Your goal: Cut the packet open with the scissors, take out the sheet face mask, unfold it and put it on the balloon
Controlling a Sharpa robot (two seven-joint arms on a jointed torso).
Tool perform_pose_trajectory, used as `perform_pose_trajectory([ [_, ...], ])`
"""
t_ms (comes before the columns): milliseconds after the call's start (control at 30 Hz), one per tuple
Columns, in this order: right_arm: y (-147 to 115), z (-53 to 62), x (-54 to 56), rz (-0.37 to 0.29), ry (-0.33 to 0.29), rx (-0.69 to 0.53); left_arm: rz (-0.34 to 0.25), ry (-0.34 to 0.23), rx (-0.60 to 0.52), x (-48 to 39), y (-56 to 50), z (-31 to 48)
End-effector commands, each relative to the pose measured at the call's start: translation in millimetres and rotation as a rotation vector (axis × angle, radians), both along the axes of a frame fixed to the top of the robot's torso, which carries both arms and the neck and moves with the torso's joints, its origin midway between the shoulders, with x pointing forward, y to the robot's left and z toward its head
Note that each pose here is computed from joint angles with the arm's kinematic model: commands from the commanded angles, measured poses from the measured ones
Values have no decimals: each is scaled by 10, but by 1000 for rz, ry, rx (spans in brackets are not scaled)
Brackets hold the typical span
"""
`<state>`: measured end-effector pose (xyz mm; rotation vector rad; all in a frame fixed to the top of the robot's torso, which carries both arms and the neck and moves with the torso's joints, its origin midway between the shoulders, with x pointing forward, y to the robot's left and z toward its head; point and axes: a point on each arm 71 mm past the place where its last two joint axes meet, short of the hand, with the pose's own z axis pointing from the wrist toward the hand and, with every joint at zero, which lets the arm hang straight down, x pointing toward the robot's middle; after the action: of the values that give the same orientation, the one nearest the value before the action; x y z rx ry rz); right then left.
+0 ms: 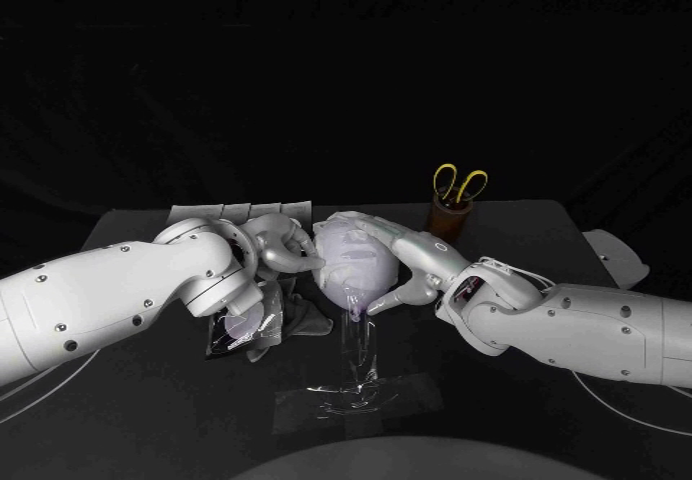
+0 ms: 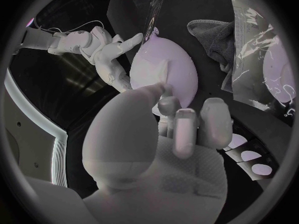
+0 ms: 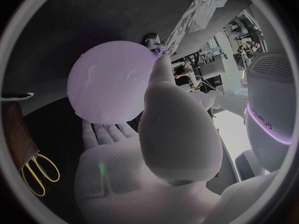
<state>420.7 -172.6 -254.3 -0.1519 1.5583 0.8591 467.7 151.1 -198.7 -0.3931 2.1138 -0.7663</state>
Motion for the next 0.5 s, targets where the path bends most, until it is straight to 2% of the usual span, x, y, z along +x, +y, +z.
perform_pose_trajectory([
  [33, 13, -56, -24, 16, 36, -25, -10, 35, -39, -18, -22, 0],
  [267, 9, -57, -23, 14, 36, -26, 10, 64, -75, -23, 17, -6],
  [500, 7, -56, -24, 13, 36, -26, 55, 90, -117, -10, 105, -14],
])
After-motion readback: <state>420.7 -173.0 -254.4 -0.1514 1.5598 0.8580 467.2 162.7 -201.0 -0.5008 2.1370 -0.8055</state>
